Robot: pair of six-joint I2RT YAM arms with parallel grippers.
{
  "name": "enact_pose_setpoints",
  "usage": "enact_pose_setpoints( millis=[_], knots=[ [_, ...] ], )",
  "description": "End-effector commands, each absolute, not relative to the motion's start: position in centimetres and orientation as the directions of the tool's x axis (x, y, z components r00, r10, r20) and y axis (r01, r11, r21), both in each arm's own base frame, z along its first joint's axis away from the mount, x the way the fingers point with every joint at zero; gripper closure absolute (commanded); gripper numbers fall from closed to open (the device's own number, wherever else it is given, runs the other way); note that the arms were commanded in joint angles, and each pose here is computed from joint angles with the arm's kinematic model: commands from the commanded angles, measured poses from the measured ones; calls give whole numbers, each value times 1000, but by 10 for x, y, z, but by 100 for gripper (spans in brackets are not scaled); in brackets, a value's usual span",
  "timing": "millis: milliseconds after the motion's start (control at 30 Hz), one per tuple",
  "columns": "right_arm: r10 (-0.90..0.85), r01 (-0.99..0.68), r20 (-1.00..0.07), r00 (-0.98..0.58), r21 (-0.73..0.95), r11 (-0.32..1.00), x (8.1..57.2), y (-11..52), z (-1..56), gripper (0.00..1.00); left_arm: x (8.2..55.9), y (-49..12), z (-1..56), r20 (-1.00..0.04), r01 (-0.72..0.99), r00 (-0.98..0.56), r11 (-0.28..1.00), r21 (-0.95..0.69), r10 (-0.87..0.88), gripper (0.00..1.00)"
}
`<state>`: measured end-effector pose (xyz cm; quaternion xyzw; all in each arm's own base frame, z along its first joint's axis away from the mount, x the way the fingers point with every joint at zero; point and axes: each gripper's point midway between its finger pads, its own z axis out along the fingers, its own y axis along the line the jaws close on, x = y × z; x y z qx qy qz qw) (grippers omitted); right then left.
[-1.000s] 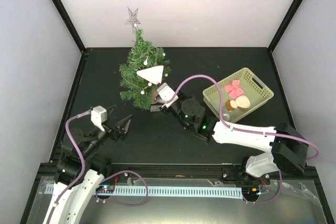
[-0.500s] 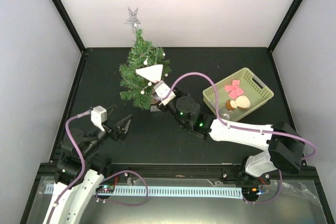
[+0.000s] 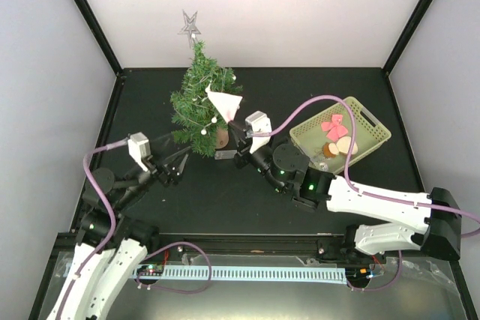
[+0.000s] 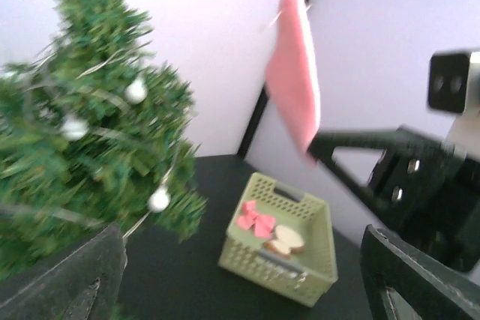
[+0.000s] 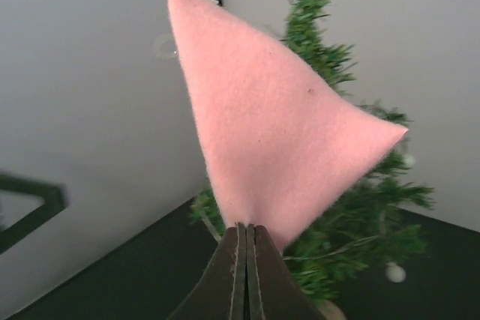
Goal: Decorate the small christmas tree
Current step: Hang the decoration item on the Christmas tree.
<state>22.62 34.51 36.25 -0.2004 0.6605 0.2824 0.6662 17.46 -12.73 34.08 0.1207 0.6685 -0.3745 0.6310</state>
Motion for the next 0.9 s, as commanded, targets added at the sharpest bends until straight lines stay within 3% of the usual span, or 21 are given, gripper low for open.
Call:
enact_pose_setpoints(
  millis=[0, 300, 600, 867],
  knots=[
    [195, -686, -978, -79, 195, 701, 202, 364, 365, 99, 164, -153, 404, -901, 789, -166, 494, -365, -401, 18],
    [228, -691, -973, -45, 195, 696, 180, 387, 376, 99, 173, -172, 415, -883, 840, -211, 385, -384, -420, 36],
    [237, -700, -971, -36, 194, 687, 172, 395, 375, 99, 189, -171, 396, -881, 801, -227, 436, -411, -414, 48],
    [241, -672, -970, -21, 192, 715, 175, 392, 378, 99, 198, -163, 381, -875, 748, -236, 496, -441, -423, 31]
  ],
)
